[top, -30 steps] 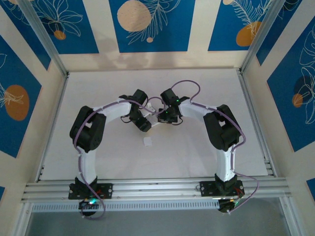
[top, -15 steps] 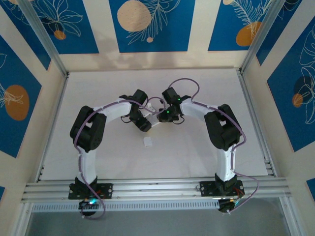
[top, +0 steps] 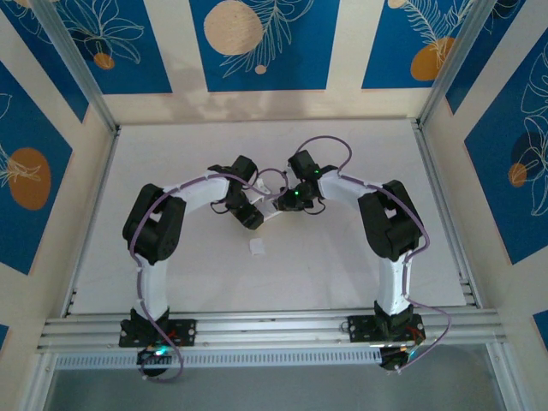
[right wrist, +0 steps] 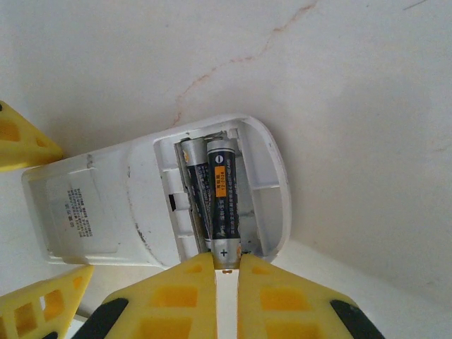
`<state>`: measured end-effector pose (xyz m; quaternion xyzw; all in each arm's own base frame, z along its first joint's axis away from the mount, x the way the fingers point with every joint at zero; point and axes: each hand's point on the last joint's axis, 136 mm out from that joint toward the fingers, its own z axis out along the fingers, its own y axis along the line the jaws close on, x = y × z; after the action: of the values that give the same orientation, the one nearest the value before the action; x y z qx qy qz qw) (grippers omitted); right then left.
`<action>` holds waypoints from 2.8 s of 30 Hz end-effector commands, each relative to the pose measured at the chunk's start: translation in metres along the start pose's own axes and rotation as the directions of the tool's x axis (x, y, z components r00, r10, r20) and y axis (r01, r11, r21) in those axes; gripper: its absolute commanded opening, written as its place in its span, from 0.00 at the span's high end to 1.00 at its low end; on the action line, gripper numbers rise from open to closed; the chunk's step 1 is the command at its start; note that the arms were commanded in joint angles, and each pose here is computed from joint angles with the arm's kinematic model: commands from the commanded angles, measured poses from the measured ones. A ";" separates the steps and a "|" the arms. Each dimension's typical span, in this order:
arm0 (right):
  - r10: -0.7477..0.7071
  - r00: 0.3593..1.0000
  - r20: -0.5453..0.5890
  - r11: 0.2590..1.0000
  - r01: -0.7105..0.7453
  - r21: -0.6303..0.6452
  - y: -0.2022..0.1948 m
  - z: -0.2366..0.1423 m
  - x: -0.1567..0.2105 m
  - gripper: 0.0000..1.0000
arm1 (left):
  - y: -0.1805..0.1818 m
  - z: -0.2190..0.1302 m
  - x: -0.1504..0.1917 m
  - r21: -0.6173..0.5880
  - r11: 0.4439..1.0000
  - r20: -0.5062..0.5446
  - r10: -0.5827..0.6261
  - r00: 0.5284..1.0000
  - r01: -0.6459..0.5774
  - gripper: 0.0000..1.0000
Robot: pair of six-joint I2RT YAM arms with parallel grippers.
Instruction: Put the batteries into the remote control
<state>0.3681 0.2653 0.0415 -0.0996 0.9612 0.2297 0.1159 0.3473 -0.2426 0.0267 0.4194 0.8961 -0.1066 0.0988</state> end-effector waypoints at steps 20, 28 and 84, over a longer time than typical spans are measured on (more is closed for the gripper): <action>0.058 0.996 -0.066 0.998 -0.059 -0.017 0.005 0.011 0.005 0.87 | 0.001 0.002 -0.001 0.028 1.000 -0.007 -0.002 1.000 0.002 0.33; 0.038 0.997 -0.070 0.998 -0.041 -0.038 0.009 0.011 0.003 0.87 | 0.001 0.003 0.000 0.029 1.000 -0.010 -0.002 1.000 0.002 0.33; 0.033 0.999 -0.033 0.996 -0.036 -0.077 0.012 -0.003 -0.005 0.87 | 0.000 0.006 0.002 0.038 0.999 -0.023 0.007 1.000 -0.006 0.45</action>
<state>0.3759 0.2731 0.0460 -0.0864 0.9586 0.2522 0.1003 0.3476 -0.2434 0.0258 0.4224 0.8949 -0.1090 0.0940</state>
